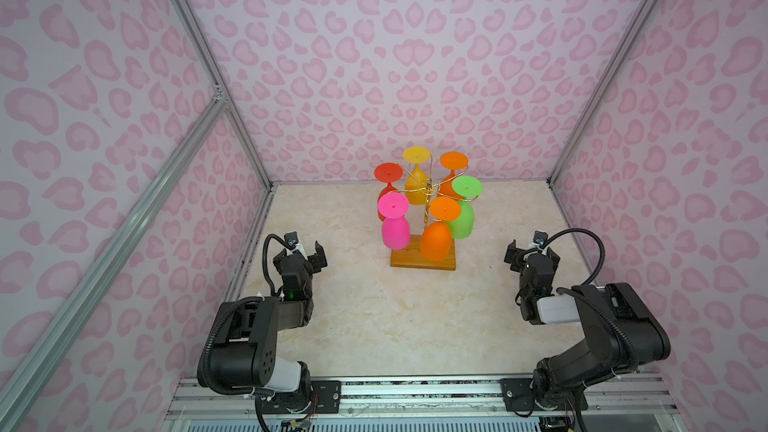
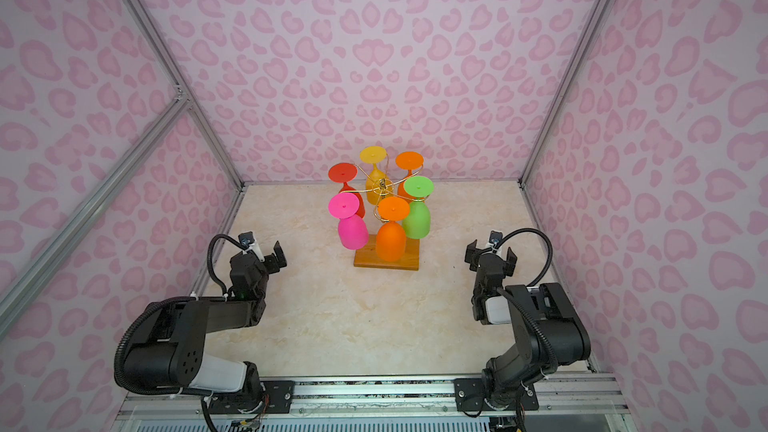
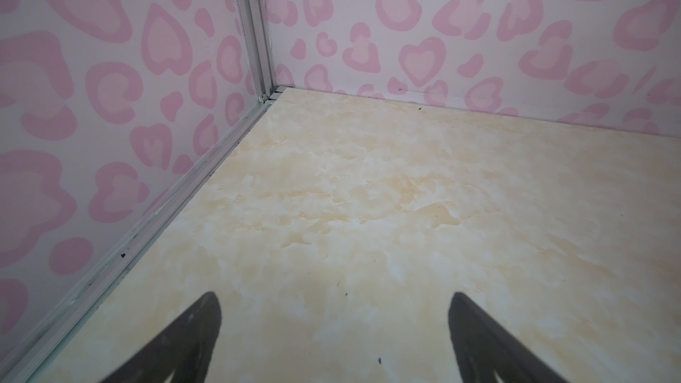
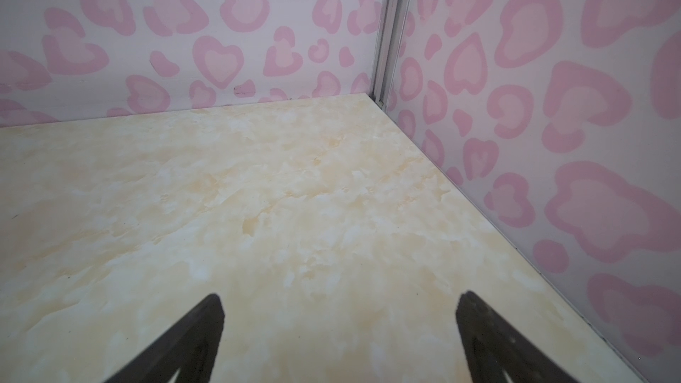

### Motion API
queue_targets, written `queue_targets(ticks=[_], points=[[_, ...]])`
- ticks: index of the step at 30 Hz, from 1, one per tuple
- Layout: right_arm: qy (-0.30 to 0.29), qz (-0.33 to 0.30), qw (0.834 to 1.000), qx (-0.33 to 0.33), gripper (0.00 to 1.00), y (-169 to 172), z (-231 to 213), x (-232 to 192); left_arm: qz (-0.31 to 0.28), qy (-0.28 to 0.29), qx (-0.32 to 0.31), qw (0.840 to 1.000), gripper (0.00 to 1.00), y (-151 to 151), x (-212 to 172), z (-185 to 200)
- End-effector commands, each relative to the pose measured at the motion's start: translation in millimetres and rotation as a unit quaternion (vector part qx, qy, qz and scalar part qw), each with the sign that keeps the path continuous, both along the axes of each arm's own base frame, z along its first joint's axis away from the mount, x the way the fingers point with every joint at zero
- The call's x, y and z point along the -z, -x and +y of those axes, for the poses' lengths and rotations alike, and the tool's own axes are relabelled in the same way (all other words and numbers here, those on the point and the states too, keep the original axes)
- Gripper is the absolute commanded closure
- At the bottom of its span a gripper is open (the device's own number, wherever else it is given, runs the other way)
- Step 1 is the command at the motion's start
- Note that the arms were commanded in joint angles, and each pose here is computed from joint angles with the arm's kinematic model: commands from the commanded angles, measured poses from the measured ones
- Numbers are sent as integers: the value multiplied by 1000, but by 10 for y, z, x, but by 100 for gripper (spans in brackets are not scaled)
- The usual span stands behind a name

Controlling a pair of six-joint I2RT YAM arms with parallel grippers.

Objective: Take the wine glass off the wine glass rack

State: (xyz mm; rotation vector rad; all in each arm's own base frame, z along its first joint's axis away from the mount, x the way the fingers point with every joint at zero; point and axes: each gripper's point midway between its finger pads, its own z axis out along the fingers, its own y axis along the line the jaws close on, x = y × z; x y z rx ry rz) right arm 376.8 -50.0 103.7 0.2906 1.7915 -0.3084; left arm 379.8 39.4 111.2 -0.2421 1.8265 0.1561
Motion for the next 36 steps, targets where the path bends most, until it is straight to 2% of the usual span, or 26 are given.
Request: queue_targets(ticks=[1, 16, 17, 19, 20, 24, 27, 29, 32, 36], points=[[-1, -9, 1000, 3, 1, 6, -8, -26, -19, 0, 0, 1000, 2, -22, -87, -1], [-1, -10, 1000, 4, 2, 2, -9, -32, -20, 0, 0, 1000, 3, -23, -90, -4], [-1, -10, 1000, 3, 5, 5, -8, -33, -21, 1, 0, 1000, 2, -21, -93, 0], [0, -11, 1000, 3, 19, 8, -9, -34, -22, 2, 1, 1000, 1, -15, -98, -1], [0, -10, 1000, 3, 21, 8, -9, -31, -24, 2, 3, 1000, 1, -14, -102, -5], [6, 11, 1000, -6, 13, -48, 36, -131, 10, -3, 19, 1000, 3, -109, -293, -58], [19, 31, 999, -16, 12, -117, 106, -330, 3, -8, 7, 1000, 2, -126, -493, -48], [5, 22, 999, -25, 10, -144, 161, -515, -24, 13, 5, 1000, 3, -111, -662, -67], [-46, 2, 997, -57, 9, -177, 307, -897, -53, 41, 18, 998, 2, -117, -967, -149], [-136, -34, 984, -109, 7, -206, 549, -1615, -93, 101, 50, 989, 2, -71, -1425, -332]])
